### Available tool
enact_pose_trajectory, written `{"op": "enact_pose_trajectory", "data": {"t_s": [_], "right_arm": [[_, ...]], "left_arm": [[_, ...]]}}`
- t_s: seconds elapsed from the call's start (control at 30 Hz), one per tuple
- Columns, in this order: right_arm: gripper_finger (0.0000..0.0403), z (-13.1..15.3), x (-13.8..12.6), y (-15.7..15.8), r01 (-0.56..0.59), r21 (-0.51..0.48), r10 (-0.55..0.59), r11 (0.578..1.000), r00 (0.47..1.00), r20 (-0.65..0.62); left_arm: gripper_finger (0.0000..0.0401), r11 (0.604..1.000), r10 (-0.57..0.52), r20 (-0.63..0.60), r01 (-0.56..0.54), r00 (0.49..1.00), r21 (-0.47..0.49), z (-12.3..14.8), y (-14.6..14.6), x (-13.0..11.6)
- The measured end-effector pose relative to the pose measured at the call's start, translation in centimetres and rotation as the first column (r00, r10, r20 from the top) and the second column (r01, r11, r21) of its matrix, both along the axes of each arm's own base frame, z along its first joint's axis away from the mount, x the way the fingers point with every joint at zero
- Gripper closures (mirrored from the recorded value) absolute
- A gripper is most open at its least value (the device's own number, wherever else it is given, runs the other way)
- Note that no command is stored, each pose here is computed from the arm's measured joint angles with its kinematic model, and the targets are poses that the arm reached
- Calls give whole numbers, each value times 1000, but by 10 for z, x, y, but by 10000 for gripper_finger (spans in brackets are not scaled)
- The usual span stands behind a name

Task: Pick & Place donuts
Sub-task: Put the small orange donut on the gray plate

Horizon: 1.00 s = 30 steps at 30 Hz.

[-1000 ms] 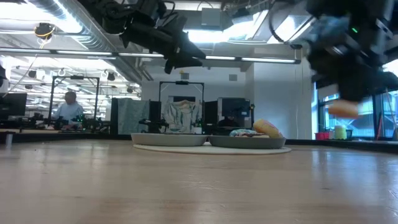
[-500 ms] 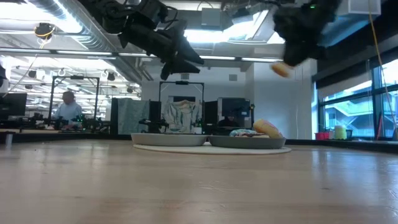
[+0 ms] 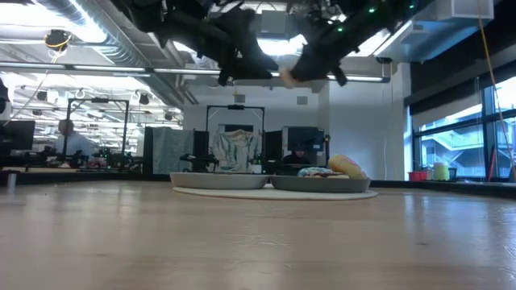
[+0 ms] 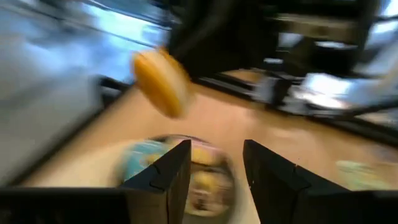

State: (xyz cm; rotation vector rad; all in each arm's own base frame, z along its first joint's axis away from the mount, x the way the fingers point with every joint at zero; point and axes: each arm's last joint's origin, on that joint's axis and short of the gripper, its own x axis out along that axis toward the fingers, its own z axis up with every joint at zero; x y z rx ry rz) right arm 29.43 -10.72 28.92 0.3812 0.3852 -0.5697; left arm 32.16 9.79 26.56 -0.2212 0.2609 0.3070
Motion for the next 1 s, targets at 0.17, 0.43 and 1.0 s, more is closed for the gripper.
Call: {"op": "enact_pose_trajectory", "data": {"t_s": [0.17, 0.43, 1.0], "right_arm": [[353, 13, 12, -7, 9, -44, -7, 999, 999, 38], [353, 34, 27, -12, -3, -132, 14, 991, 997, 82], [353, 36, 29, -11, -12, -138, 25, 990, 996, 89]], "left_arm": [[257, 950, 241, -4, -235, 971, 207, 5, -10, 3], [260, 909, 326, 106, -342, 939, 237, 16, -14, 4], [304, 901, 341, 144, -367, 929, 231, 19, -11, 4]]}}
